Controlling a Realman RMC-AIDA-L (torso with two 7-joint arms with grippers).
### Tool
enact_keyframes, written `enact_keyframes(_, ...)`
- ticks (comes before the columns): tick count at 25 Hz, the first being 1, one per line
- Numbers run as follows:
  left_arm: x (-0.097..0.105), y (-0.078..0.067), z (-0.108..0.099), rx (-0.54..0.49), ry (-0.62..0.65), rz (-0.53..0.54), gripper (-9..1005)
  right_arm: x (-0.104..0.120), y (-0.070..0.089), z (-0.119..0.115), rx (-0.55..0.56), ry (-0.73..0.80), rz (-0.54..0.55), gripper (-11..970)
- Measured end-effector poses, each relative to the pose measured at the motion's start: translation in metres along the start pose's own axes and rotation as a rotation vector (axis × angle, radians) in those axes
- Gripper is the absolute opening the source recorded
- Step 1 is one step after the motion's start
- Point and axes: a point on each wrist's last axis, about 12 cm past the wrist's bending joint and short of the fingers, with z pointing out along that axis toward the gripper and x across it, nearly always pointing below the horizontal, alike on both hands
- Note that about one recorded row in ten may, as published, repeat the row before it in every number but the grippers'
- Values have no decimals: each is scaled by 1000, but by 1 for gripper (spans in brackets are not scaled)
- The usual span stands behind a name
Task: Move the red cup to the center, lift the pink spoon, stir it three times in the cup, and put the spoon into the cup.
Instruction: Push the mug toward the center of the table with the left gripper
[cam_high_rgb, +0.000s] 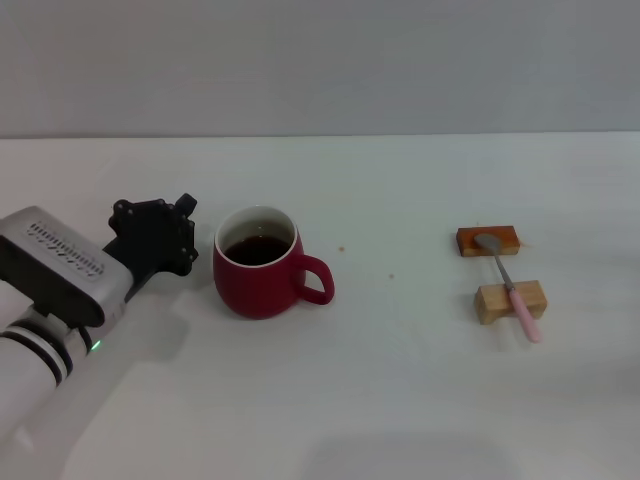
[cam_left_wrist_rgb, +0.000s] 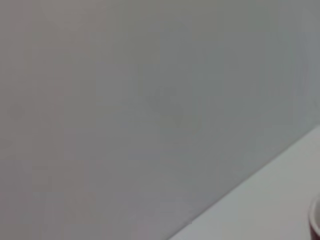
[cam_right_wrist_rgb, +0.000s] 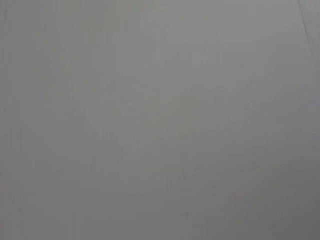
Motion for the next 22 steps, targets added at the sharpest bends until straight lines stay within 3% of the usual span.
enact_keyframes(22, -8, -31, -2, 168, -58, 71, 80, 0, -2, 0, 0, 5, -3, 643)
